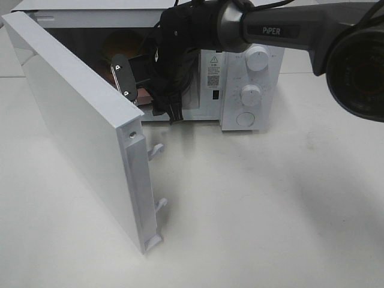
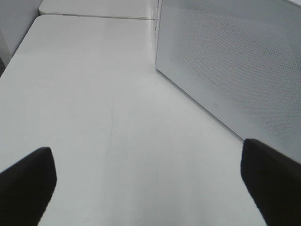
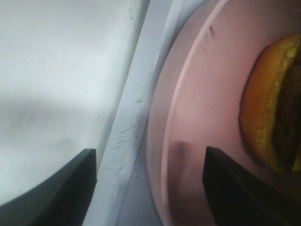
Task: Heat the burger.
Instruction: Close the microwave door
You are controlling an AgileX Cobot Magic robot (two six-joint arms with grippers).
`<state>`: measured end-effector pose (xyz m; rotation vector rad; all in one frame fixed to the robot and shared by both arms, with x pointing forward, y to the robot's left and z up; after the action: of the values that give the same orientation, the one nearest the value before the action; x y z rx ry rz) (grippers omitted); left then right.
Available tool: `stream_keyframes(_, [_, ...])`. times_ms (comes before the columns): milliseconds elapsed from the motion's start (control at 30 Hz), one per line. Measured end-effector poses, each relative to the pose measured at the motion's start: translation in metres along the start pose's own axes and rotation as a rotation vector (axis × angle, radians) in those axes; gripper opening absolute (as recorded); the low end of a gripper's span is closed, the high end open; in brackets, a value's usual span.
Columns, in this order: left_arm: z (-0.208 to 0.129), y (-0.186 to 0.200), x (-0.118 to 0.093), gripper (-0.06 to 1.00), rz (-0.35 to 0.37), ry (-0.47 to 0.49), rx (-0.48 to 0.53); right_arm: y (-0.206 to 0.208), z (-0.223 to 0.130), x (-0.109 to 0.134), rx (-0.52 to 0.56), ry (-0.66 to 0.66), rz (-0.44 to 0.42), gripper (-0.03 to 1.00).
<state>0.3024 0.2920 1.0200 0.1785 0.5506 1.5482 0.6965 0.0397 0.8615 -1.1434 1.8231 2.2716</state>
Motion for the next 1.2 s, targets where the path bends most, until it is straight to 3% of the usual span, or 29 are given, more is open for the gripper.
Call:
stream_keyframes(367, [0.000, 0.000, 0.000, 0.99, 0.000, 0.000, 0.000, 0.023, -0.001, -0.004, -0.013, -0.090, -0.097, 0.74])
stream_keyframes(1200, [0.000, 0.000, 0.000, 0.99, 0.000, 0.000, 0.000, 0.093, -0.039, 0.043, 0.020, -0.166, -0.146, 0.75])
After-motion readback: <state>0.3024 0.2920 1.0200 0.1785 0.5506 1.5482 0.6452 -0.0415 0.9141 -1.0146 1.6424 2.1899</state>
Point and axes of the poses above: a point on each arm's last joint axis where the gripper is mounted, y pointing back along that axis away from the gripper, x along the wrist's bending axis when the last joint is at zero, z = x × y, the point moved 8 cm from there along -y, pointing out along that axis toward the gripper, and after that the axes turned 10 degrees about y, right-handed, at the moved point
